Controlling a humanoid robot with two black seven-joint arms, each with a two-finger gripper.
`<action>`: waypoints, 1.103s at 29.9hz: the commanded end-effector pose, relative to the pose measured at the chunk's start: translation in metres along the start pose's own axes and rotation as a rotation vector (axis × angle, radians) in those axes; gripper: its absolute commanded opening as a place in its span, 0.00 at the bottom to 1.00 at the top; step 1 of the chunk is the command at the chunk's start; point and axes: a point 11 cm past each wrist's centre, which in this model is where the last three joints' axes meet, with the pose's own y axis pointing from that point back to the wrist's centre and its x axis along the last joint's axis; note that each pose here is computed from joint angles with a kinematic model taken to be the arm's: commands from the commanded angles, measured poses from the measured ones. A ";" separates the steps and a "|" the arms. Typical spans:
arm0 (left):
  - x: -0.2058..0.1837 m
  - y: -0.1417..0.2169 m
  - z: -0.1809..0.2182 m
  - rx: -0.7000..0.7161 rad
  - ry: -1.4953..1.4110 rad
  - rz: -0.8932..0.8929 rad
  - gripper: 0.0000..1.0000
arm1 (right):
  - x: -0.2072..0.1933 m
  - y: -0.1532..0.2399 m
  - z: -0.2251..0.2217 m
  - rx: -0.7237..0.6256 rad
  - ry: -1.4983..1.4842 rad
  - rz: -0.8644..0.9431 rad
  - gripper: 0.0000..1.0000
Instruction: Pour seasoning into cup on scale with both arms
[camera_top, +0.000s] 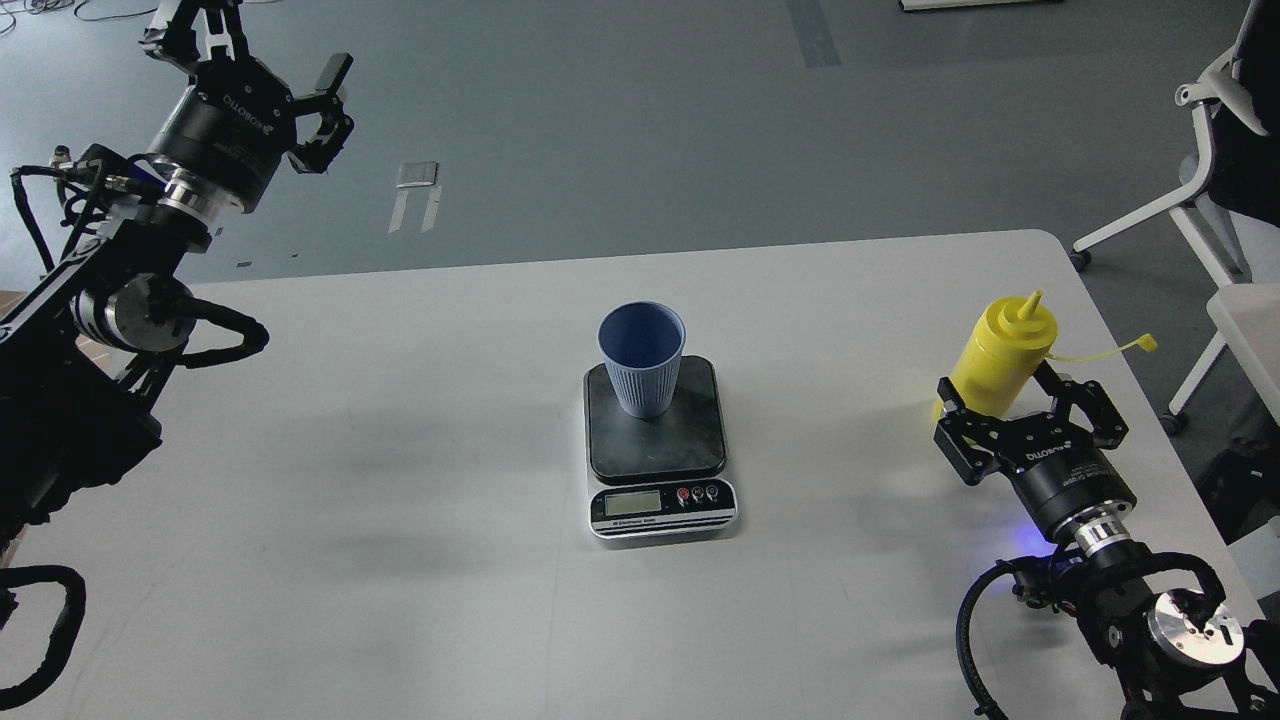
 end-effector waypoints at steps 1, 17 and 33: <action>0.000 0.000 -0.001 0.000 0.001 0.000 0.98 | -0.003 0.009 0.001 0.001 0.006 -0.013 0.98; 0.001 0.001 0.000 0.002 -0.001 0.002 0.98 | -0.005 0.054 0.002 0.025 0.028 -0.033 0.98; 0.002 0.002 -0.001 0.005 -0.003 0.005 0.98 | -0.013 0.109 -0.005 0.088 0.058 -0.094 1.00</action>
